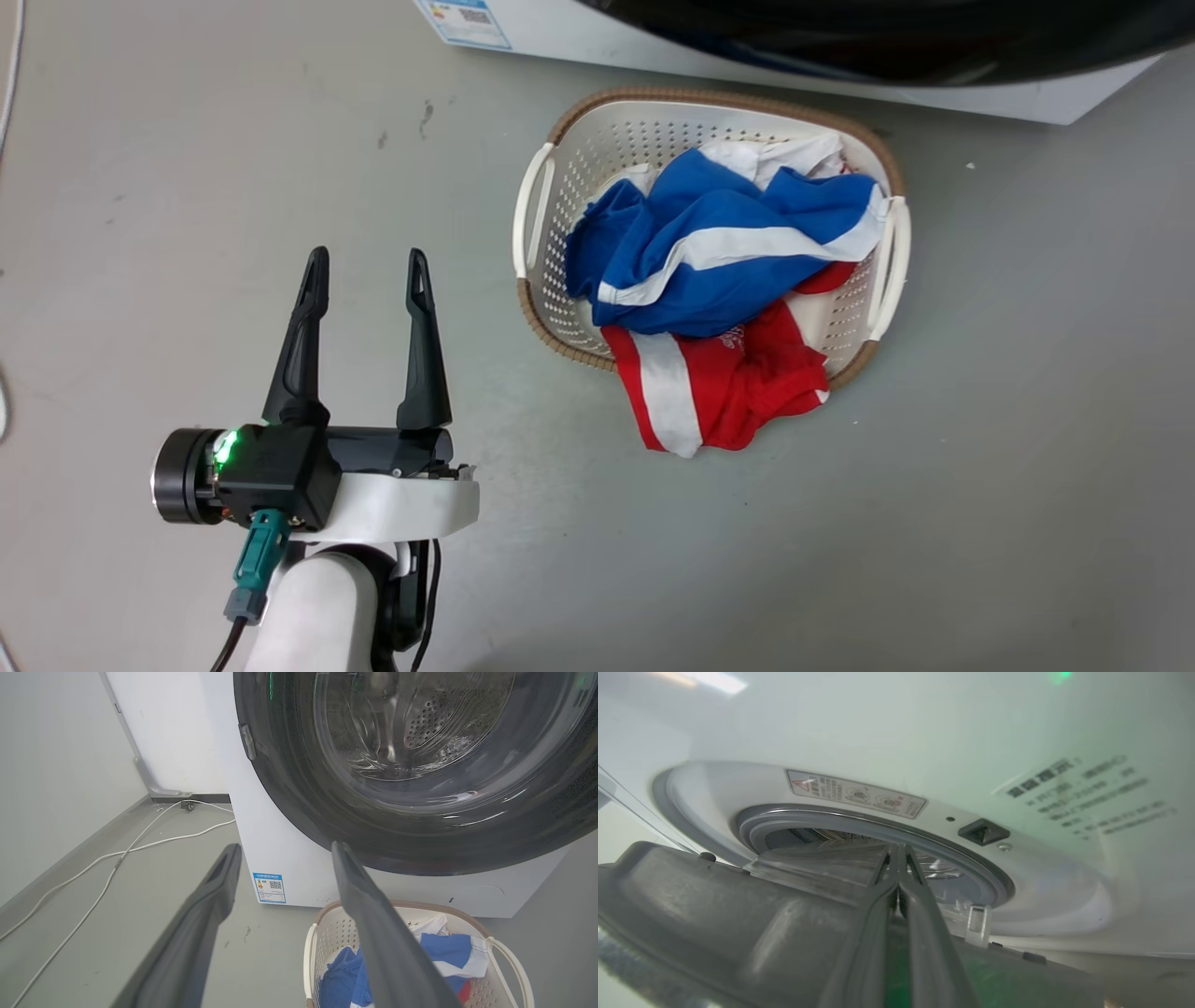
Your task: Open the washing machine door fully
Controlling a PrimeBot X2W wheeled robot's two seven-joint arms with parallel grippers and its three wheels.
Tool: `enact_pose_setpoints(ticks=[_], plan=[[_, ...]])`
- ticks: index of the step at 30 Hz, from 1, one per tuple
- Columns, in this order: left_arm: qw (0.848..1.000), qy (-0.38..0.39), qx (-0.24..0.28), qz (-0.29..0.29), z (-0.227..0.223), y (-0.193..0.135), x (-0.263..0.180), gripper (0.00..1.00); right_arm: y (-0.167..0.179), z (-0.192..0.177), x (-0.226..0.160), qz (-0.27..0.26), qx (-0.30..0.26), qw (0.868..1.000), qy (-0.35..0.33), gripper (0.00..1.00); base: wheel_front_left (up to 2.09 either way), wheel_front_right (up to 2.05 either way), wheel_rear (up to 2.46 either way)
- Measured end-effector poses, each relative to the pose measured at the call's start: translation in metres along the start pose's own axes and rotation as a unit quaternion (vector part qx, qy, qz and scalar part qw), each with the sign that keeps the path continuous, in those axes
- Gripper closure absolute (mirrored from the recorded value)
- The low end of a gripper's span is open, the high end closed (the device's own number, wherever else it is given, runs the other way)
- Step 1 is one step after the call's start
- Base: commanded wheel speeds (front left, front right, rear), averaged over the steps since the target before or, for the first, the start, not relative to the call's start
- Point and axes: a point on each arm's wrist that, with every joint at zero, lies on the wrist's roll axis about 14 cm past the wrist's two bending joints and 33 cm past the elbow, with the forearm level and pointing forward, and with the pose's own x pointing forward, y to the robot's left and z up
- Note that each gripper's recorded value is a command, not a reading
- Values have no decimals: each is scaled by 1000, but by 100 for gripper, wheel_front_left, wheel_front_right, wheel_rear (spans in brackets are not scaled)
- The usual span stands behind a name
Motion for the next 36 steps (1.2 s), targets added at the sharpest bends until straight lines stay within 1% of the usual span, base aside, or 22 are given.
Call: enact_pose_setpoints(ticks=[14, 20, 30, 36], plan=[[1000, -21, -7, -22, 14, -14, 1, 0, 10, -40, -50, 9, -5, 998, 56, 100, 0, 0, 0], [999, -25, -7, -27, 18, -16, -2, 0, 24, -61, -71, 26, -2, 997, 78, 100, 0, 0, 0], [999, -33, -13, -38, 27, -24, -10, 0, 49, -103, -113, 62, 23, 992, 106, 100, 0, 0, 0], [998, -42, -13, -37, 35, -22, -17, 0, 59, -126, -140, 70, 35, 990, 120, 100, 0, 0, 0]])
